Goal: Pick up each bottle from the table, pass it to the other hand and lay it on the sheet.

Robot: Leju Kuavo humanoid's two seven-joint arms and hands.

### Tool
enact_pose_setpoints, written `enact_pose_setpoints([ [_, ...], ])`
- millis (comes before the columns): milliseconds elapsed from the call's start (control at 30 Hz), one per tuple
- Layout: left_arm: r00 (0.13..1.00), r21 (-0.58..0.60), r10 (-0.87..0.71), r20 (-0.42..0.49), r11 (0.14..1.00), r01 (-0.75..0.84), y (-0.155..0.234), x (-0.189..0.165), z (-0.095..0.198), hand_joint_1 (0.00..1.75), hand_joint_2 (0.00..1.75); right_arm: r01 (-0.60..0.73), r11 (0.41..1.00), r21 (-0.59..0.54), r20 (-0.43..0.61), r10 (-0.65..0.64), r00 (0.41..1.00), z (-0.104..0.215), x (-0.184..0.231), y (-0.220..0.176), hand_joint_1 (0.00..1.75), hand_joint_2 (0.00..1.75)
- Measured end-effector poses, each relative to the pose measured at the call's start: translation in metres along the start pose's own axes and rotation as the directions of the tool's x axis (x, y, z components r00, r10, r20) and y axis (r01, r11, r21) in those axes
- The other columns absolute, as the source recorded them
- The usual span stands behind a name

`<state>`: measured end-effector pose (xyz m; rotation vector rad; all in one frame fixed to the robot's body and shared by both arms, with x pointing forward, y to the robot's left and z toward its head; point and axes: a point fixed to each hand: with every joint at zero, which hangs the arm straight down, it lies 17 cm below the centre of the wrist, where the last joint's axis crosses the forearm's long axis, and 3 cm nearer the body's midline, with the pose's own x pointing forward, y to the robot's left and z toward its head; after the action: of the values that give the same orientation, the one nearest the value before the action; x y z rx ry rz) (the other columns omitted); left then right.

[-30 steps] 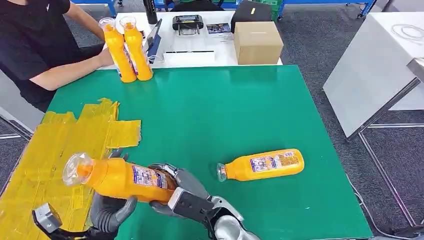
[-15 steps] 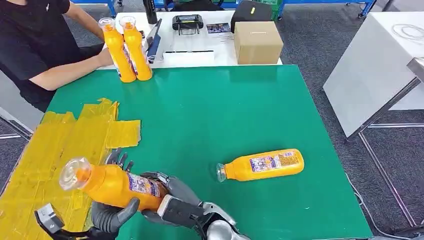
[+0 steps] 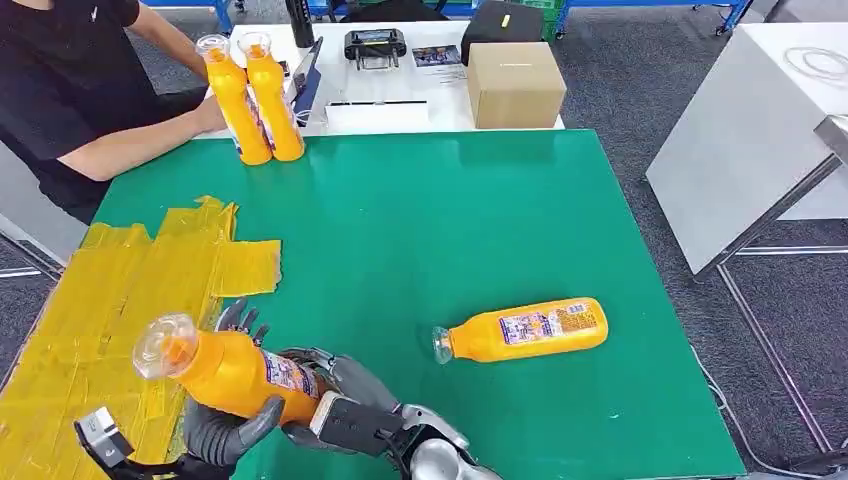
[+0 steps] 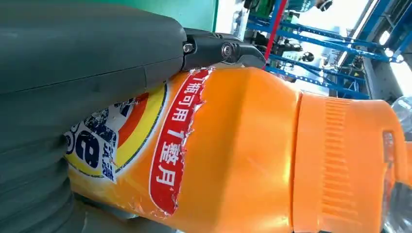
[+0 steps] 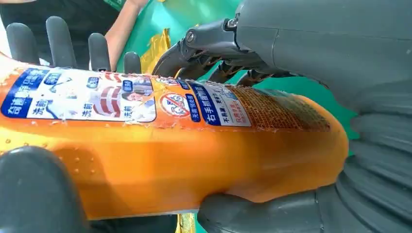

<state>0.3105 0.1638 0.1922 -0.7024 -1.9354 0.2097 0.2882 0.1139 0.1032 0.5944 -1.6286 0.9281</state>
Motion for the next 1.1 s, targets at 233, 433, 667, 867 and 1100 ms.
enact_pose_setpoints([
  [233,1.000,0.000,0.007,0.008,1.000,-0.007,0.001,0.001,0.001,1.75,1.75,-0.003,1.000,0.006,-0.004,0.003,1.000,-0.001,-0.002,0.001,1.75,1.75],
  [433,1.000,-0.003,0.005,0.006,1.000,-0.005,0.002,0.001,0.001,1.75,1.75,-0.003,1.000,0.010,-0.010,0.003,1.000,-0.001,-0.004,0.003,1.75,1.75],
  [667,1.000,-0.009,0.008,0.005,1.000,-0.008,0.003,-0.001,0.000,1.75,1.75,-0.004,1.000,0.012,-0.014,0.004,1.000,0.000,-0.007,0.004,1.75,1.75],
  [867,1.000,-0.015,0.004,0.009,1.000,-0.004,0.003,0.000,0.000,1.75,1.75,-0.010,1.000,0.011,-0.008,0.010,1.000,-0.002,-0.005,0.003,0.00,1.75],
  [1100,0.963,-0.045,-0.266,0.048,0.962,0.268,0.002,-0.003,-0.001,1.75,1.75,-0.049,0.999,-0.019,0.004,0.049,0.999,0.000,-0.002,-0.007,0.00,1.75],
])
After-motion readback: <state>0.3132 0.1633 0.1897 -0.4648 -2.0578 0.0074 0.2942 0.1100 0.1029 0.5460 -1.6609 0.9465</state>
